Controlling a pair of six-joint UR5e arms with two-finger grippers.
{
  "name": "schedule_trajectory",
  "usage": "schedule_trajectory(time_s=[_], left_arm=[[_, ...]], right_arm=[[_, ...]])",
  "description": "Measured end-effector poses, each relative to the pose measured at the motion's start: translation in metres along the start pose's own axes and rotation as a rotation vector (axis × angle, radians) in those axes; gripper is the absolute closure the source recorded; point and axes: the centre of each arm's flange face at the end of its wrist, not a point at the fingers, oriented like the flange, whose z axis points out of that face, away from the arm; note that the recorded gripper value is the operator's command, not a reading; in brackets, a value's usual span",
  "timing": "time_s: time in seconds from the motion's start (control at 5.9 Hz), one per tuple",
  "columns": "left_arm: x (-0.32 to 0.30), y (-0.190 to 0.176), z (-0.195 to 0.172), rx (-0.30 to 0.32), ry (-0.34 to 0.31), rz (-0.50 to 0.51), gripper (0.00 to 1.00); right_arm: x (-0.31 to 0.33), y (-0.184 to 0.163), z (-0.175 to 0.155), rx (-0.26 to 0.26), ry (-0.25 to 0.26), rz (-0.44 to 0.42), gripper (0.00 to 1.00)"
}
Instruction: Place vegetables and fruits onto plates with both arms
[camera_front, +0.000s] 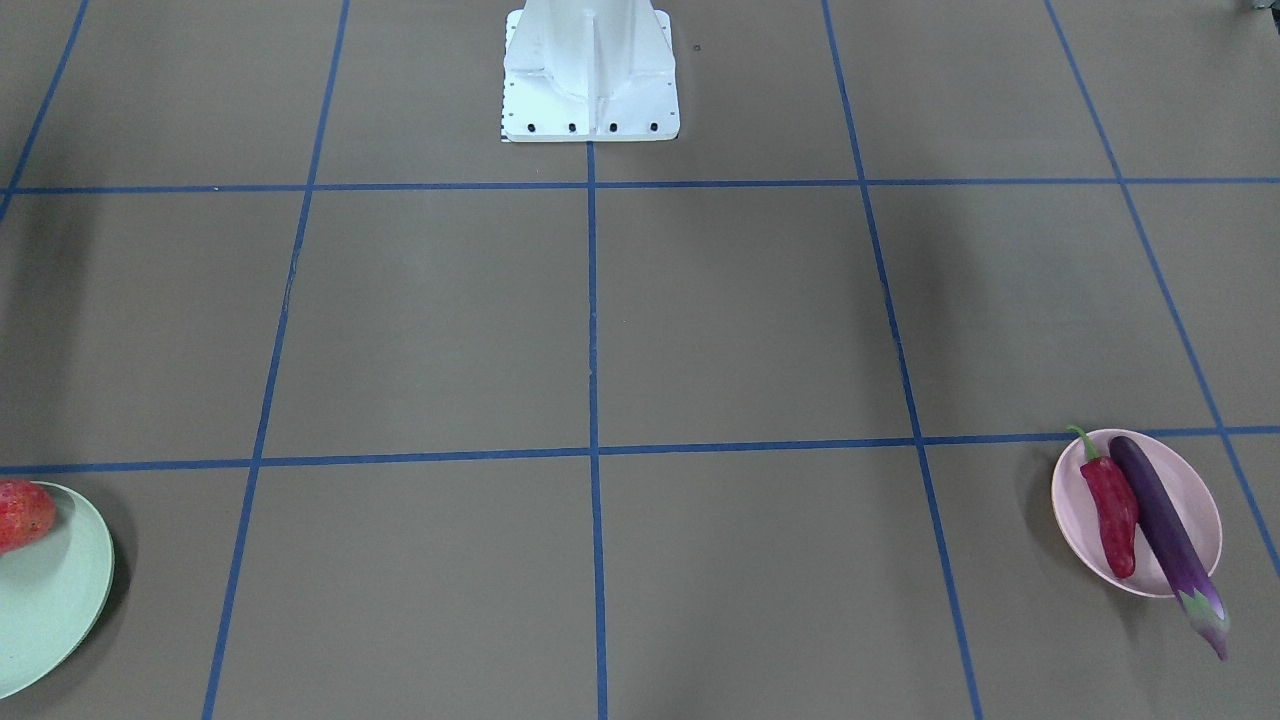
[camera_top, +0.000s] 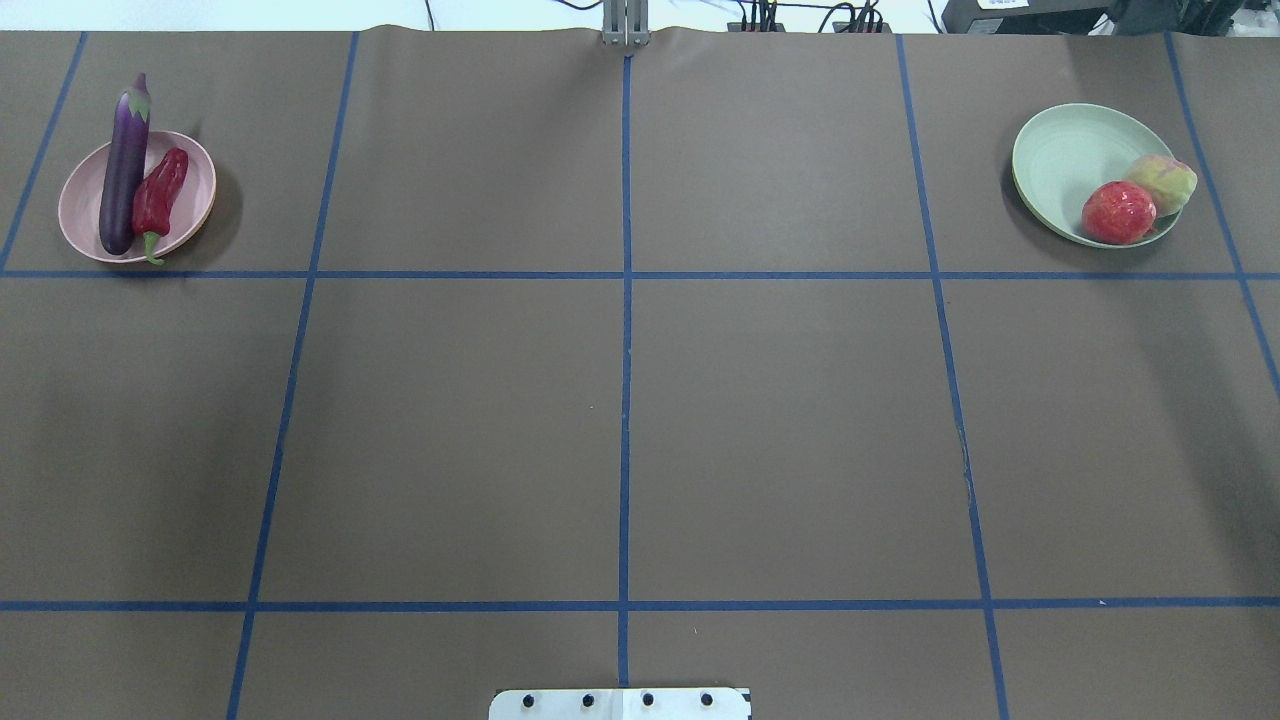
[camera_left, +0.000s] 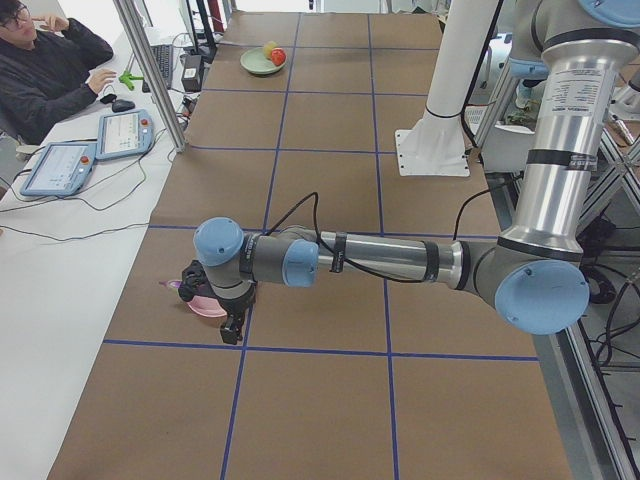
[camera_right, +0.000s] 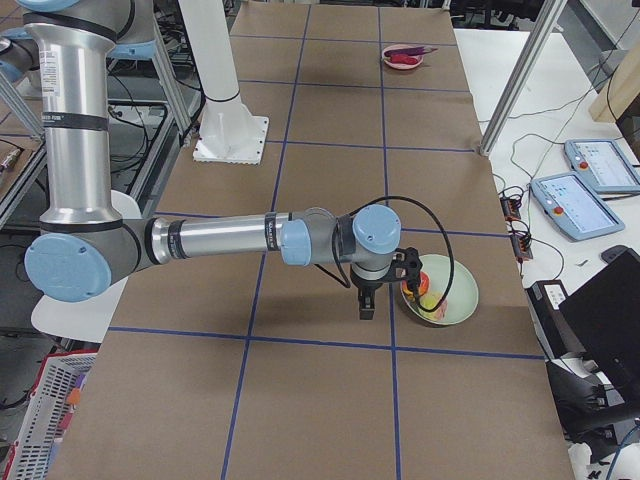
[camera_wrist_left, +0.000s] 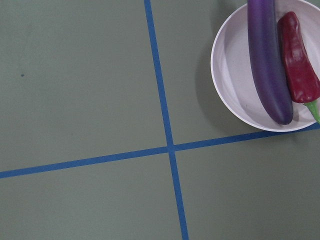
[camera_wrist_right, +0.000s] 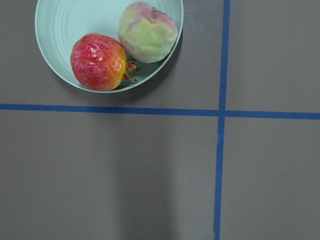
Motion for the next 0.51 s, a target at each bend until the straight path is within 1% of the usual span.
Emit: schedule_trajectory(time_s=[0.17,0.51], left_arm=[[-0.008,0.012,-0.001,0.0,-0.01,0.012,0.0],[-0.015,0.043,-0.002,-0.01,-0.08,0.018,0.0]], right_arm=[[0.011,0.011,0.004,-0.009,0.006,0.016,0.0],[0.018,0.019,0.007,-0.016,0.013,0.032,0.0]])
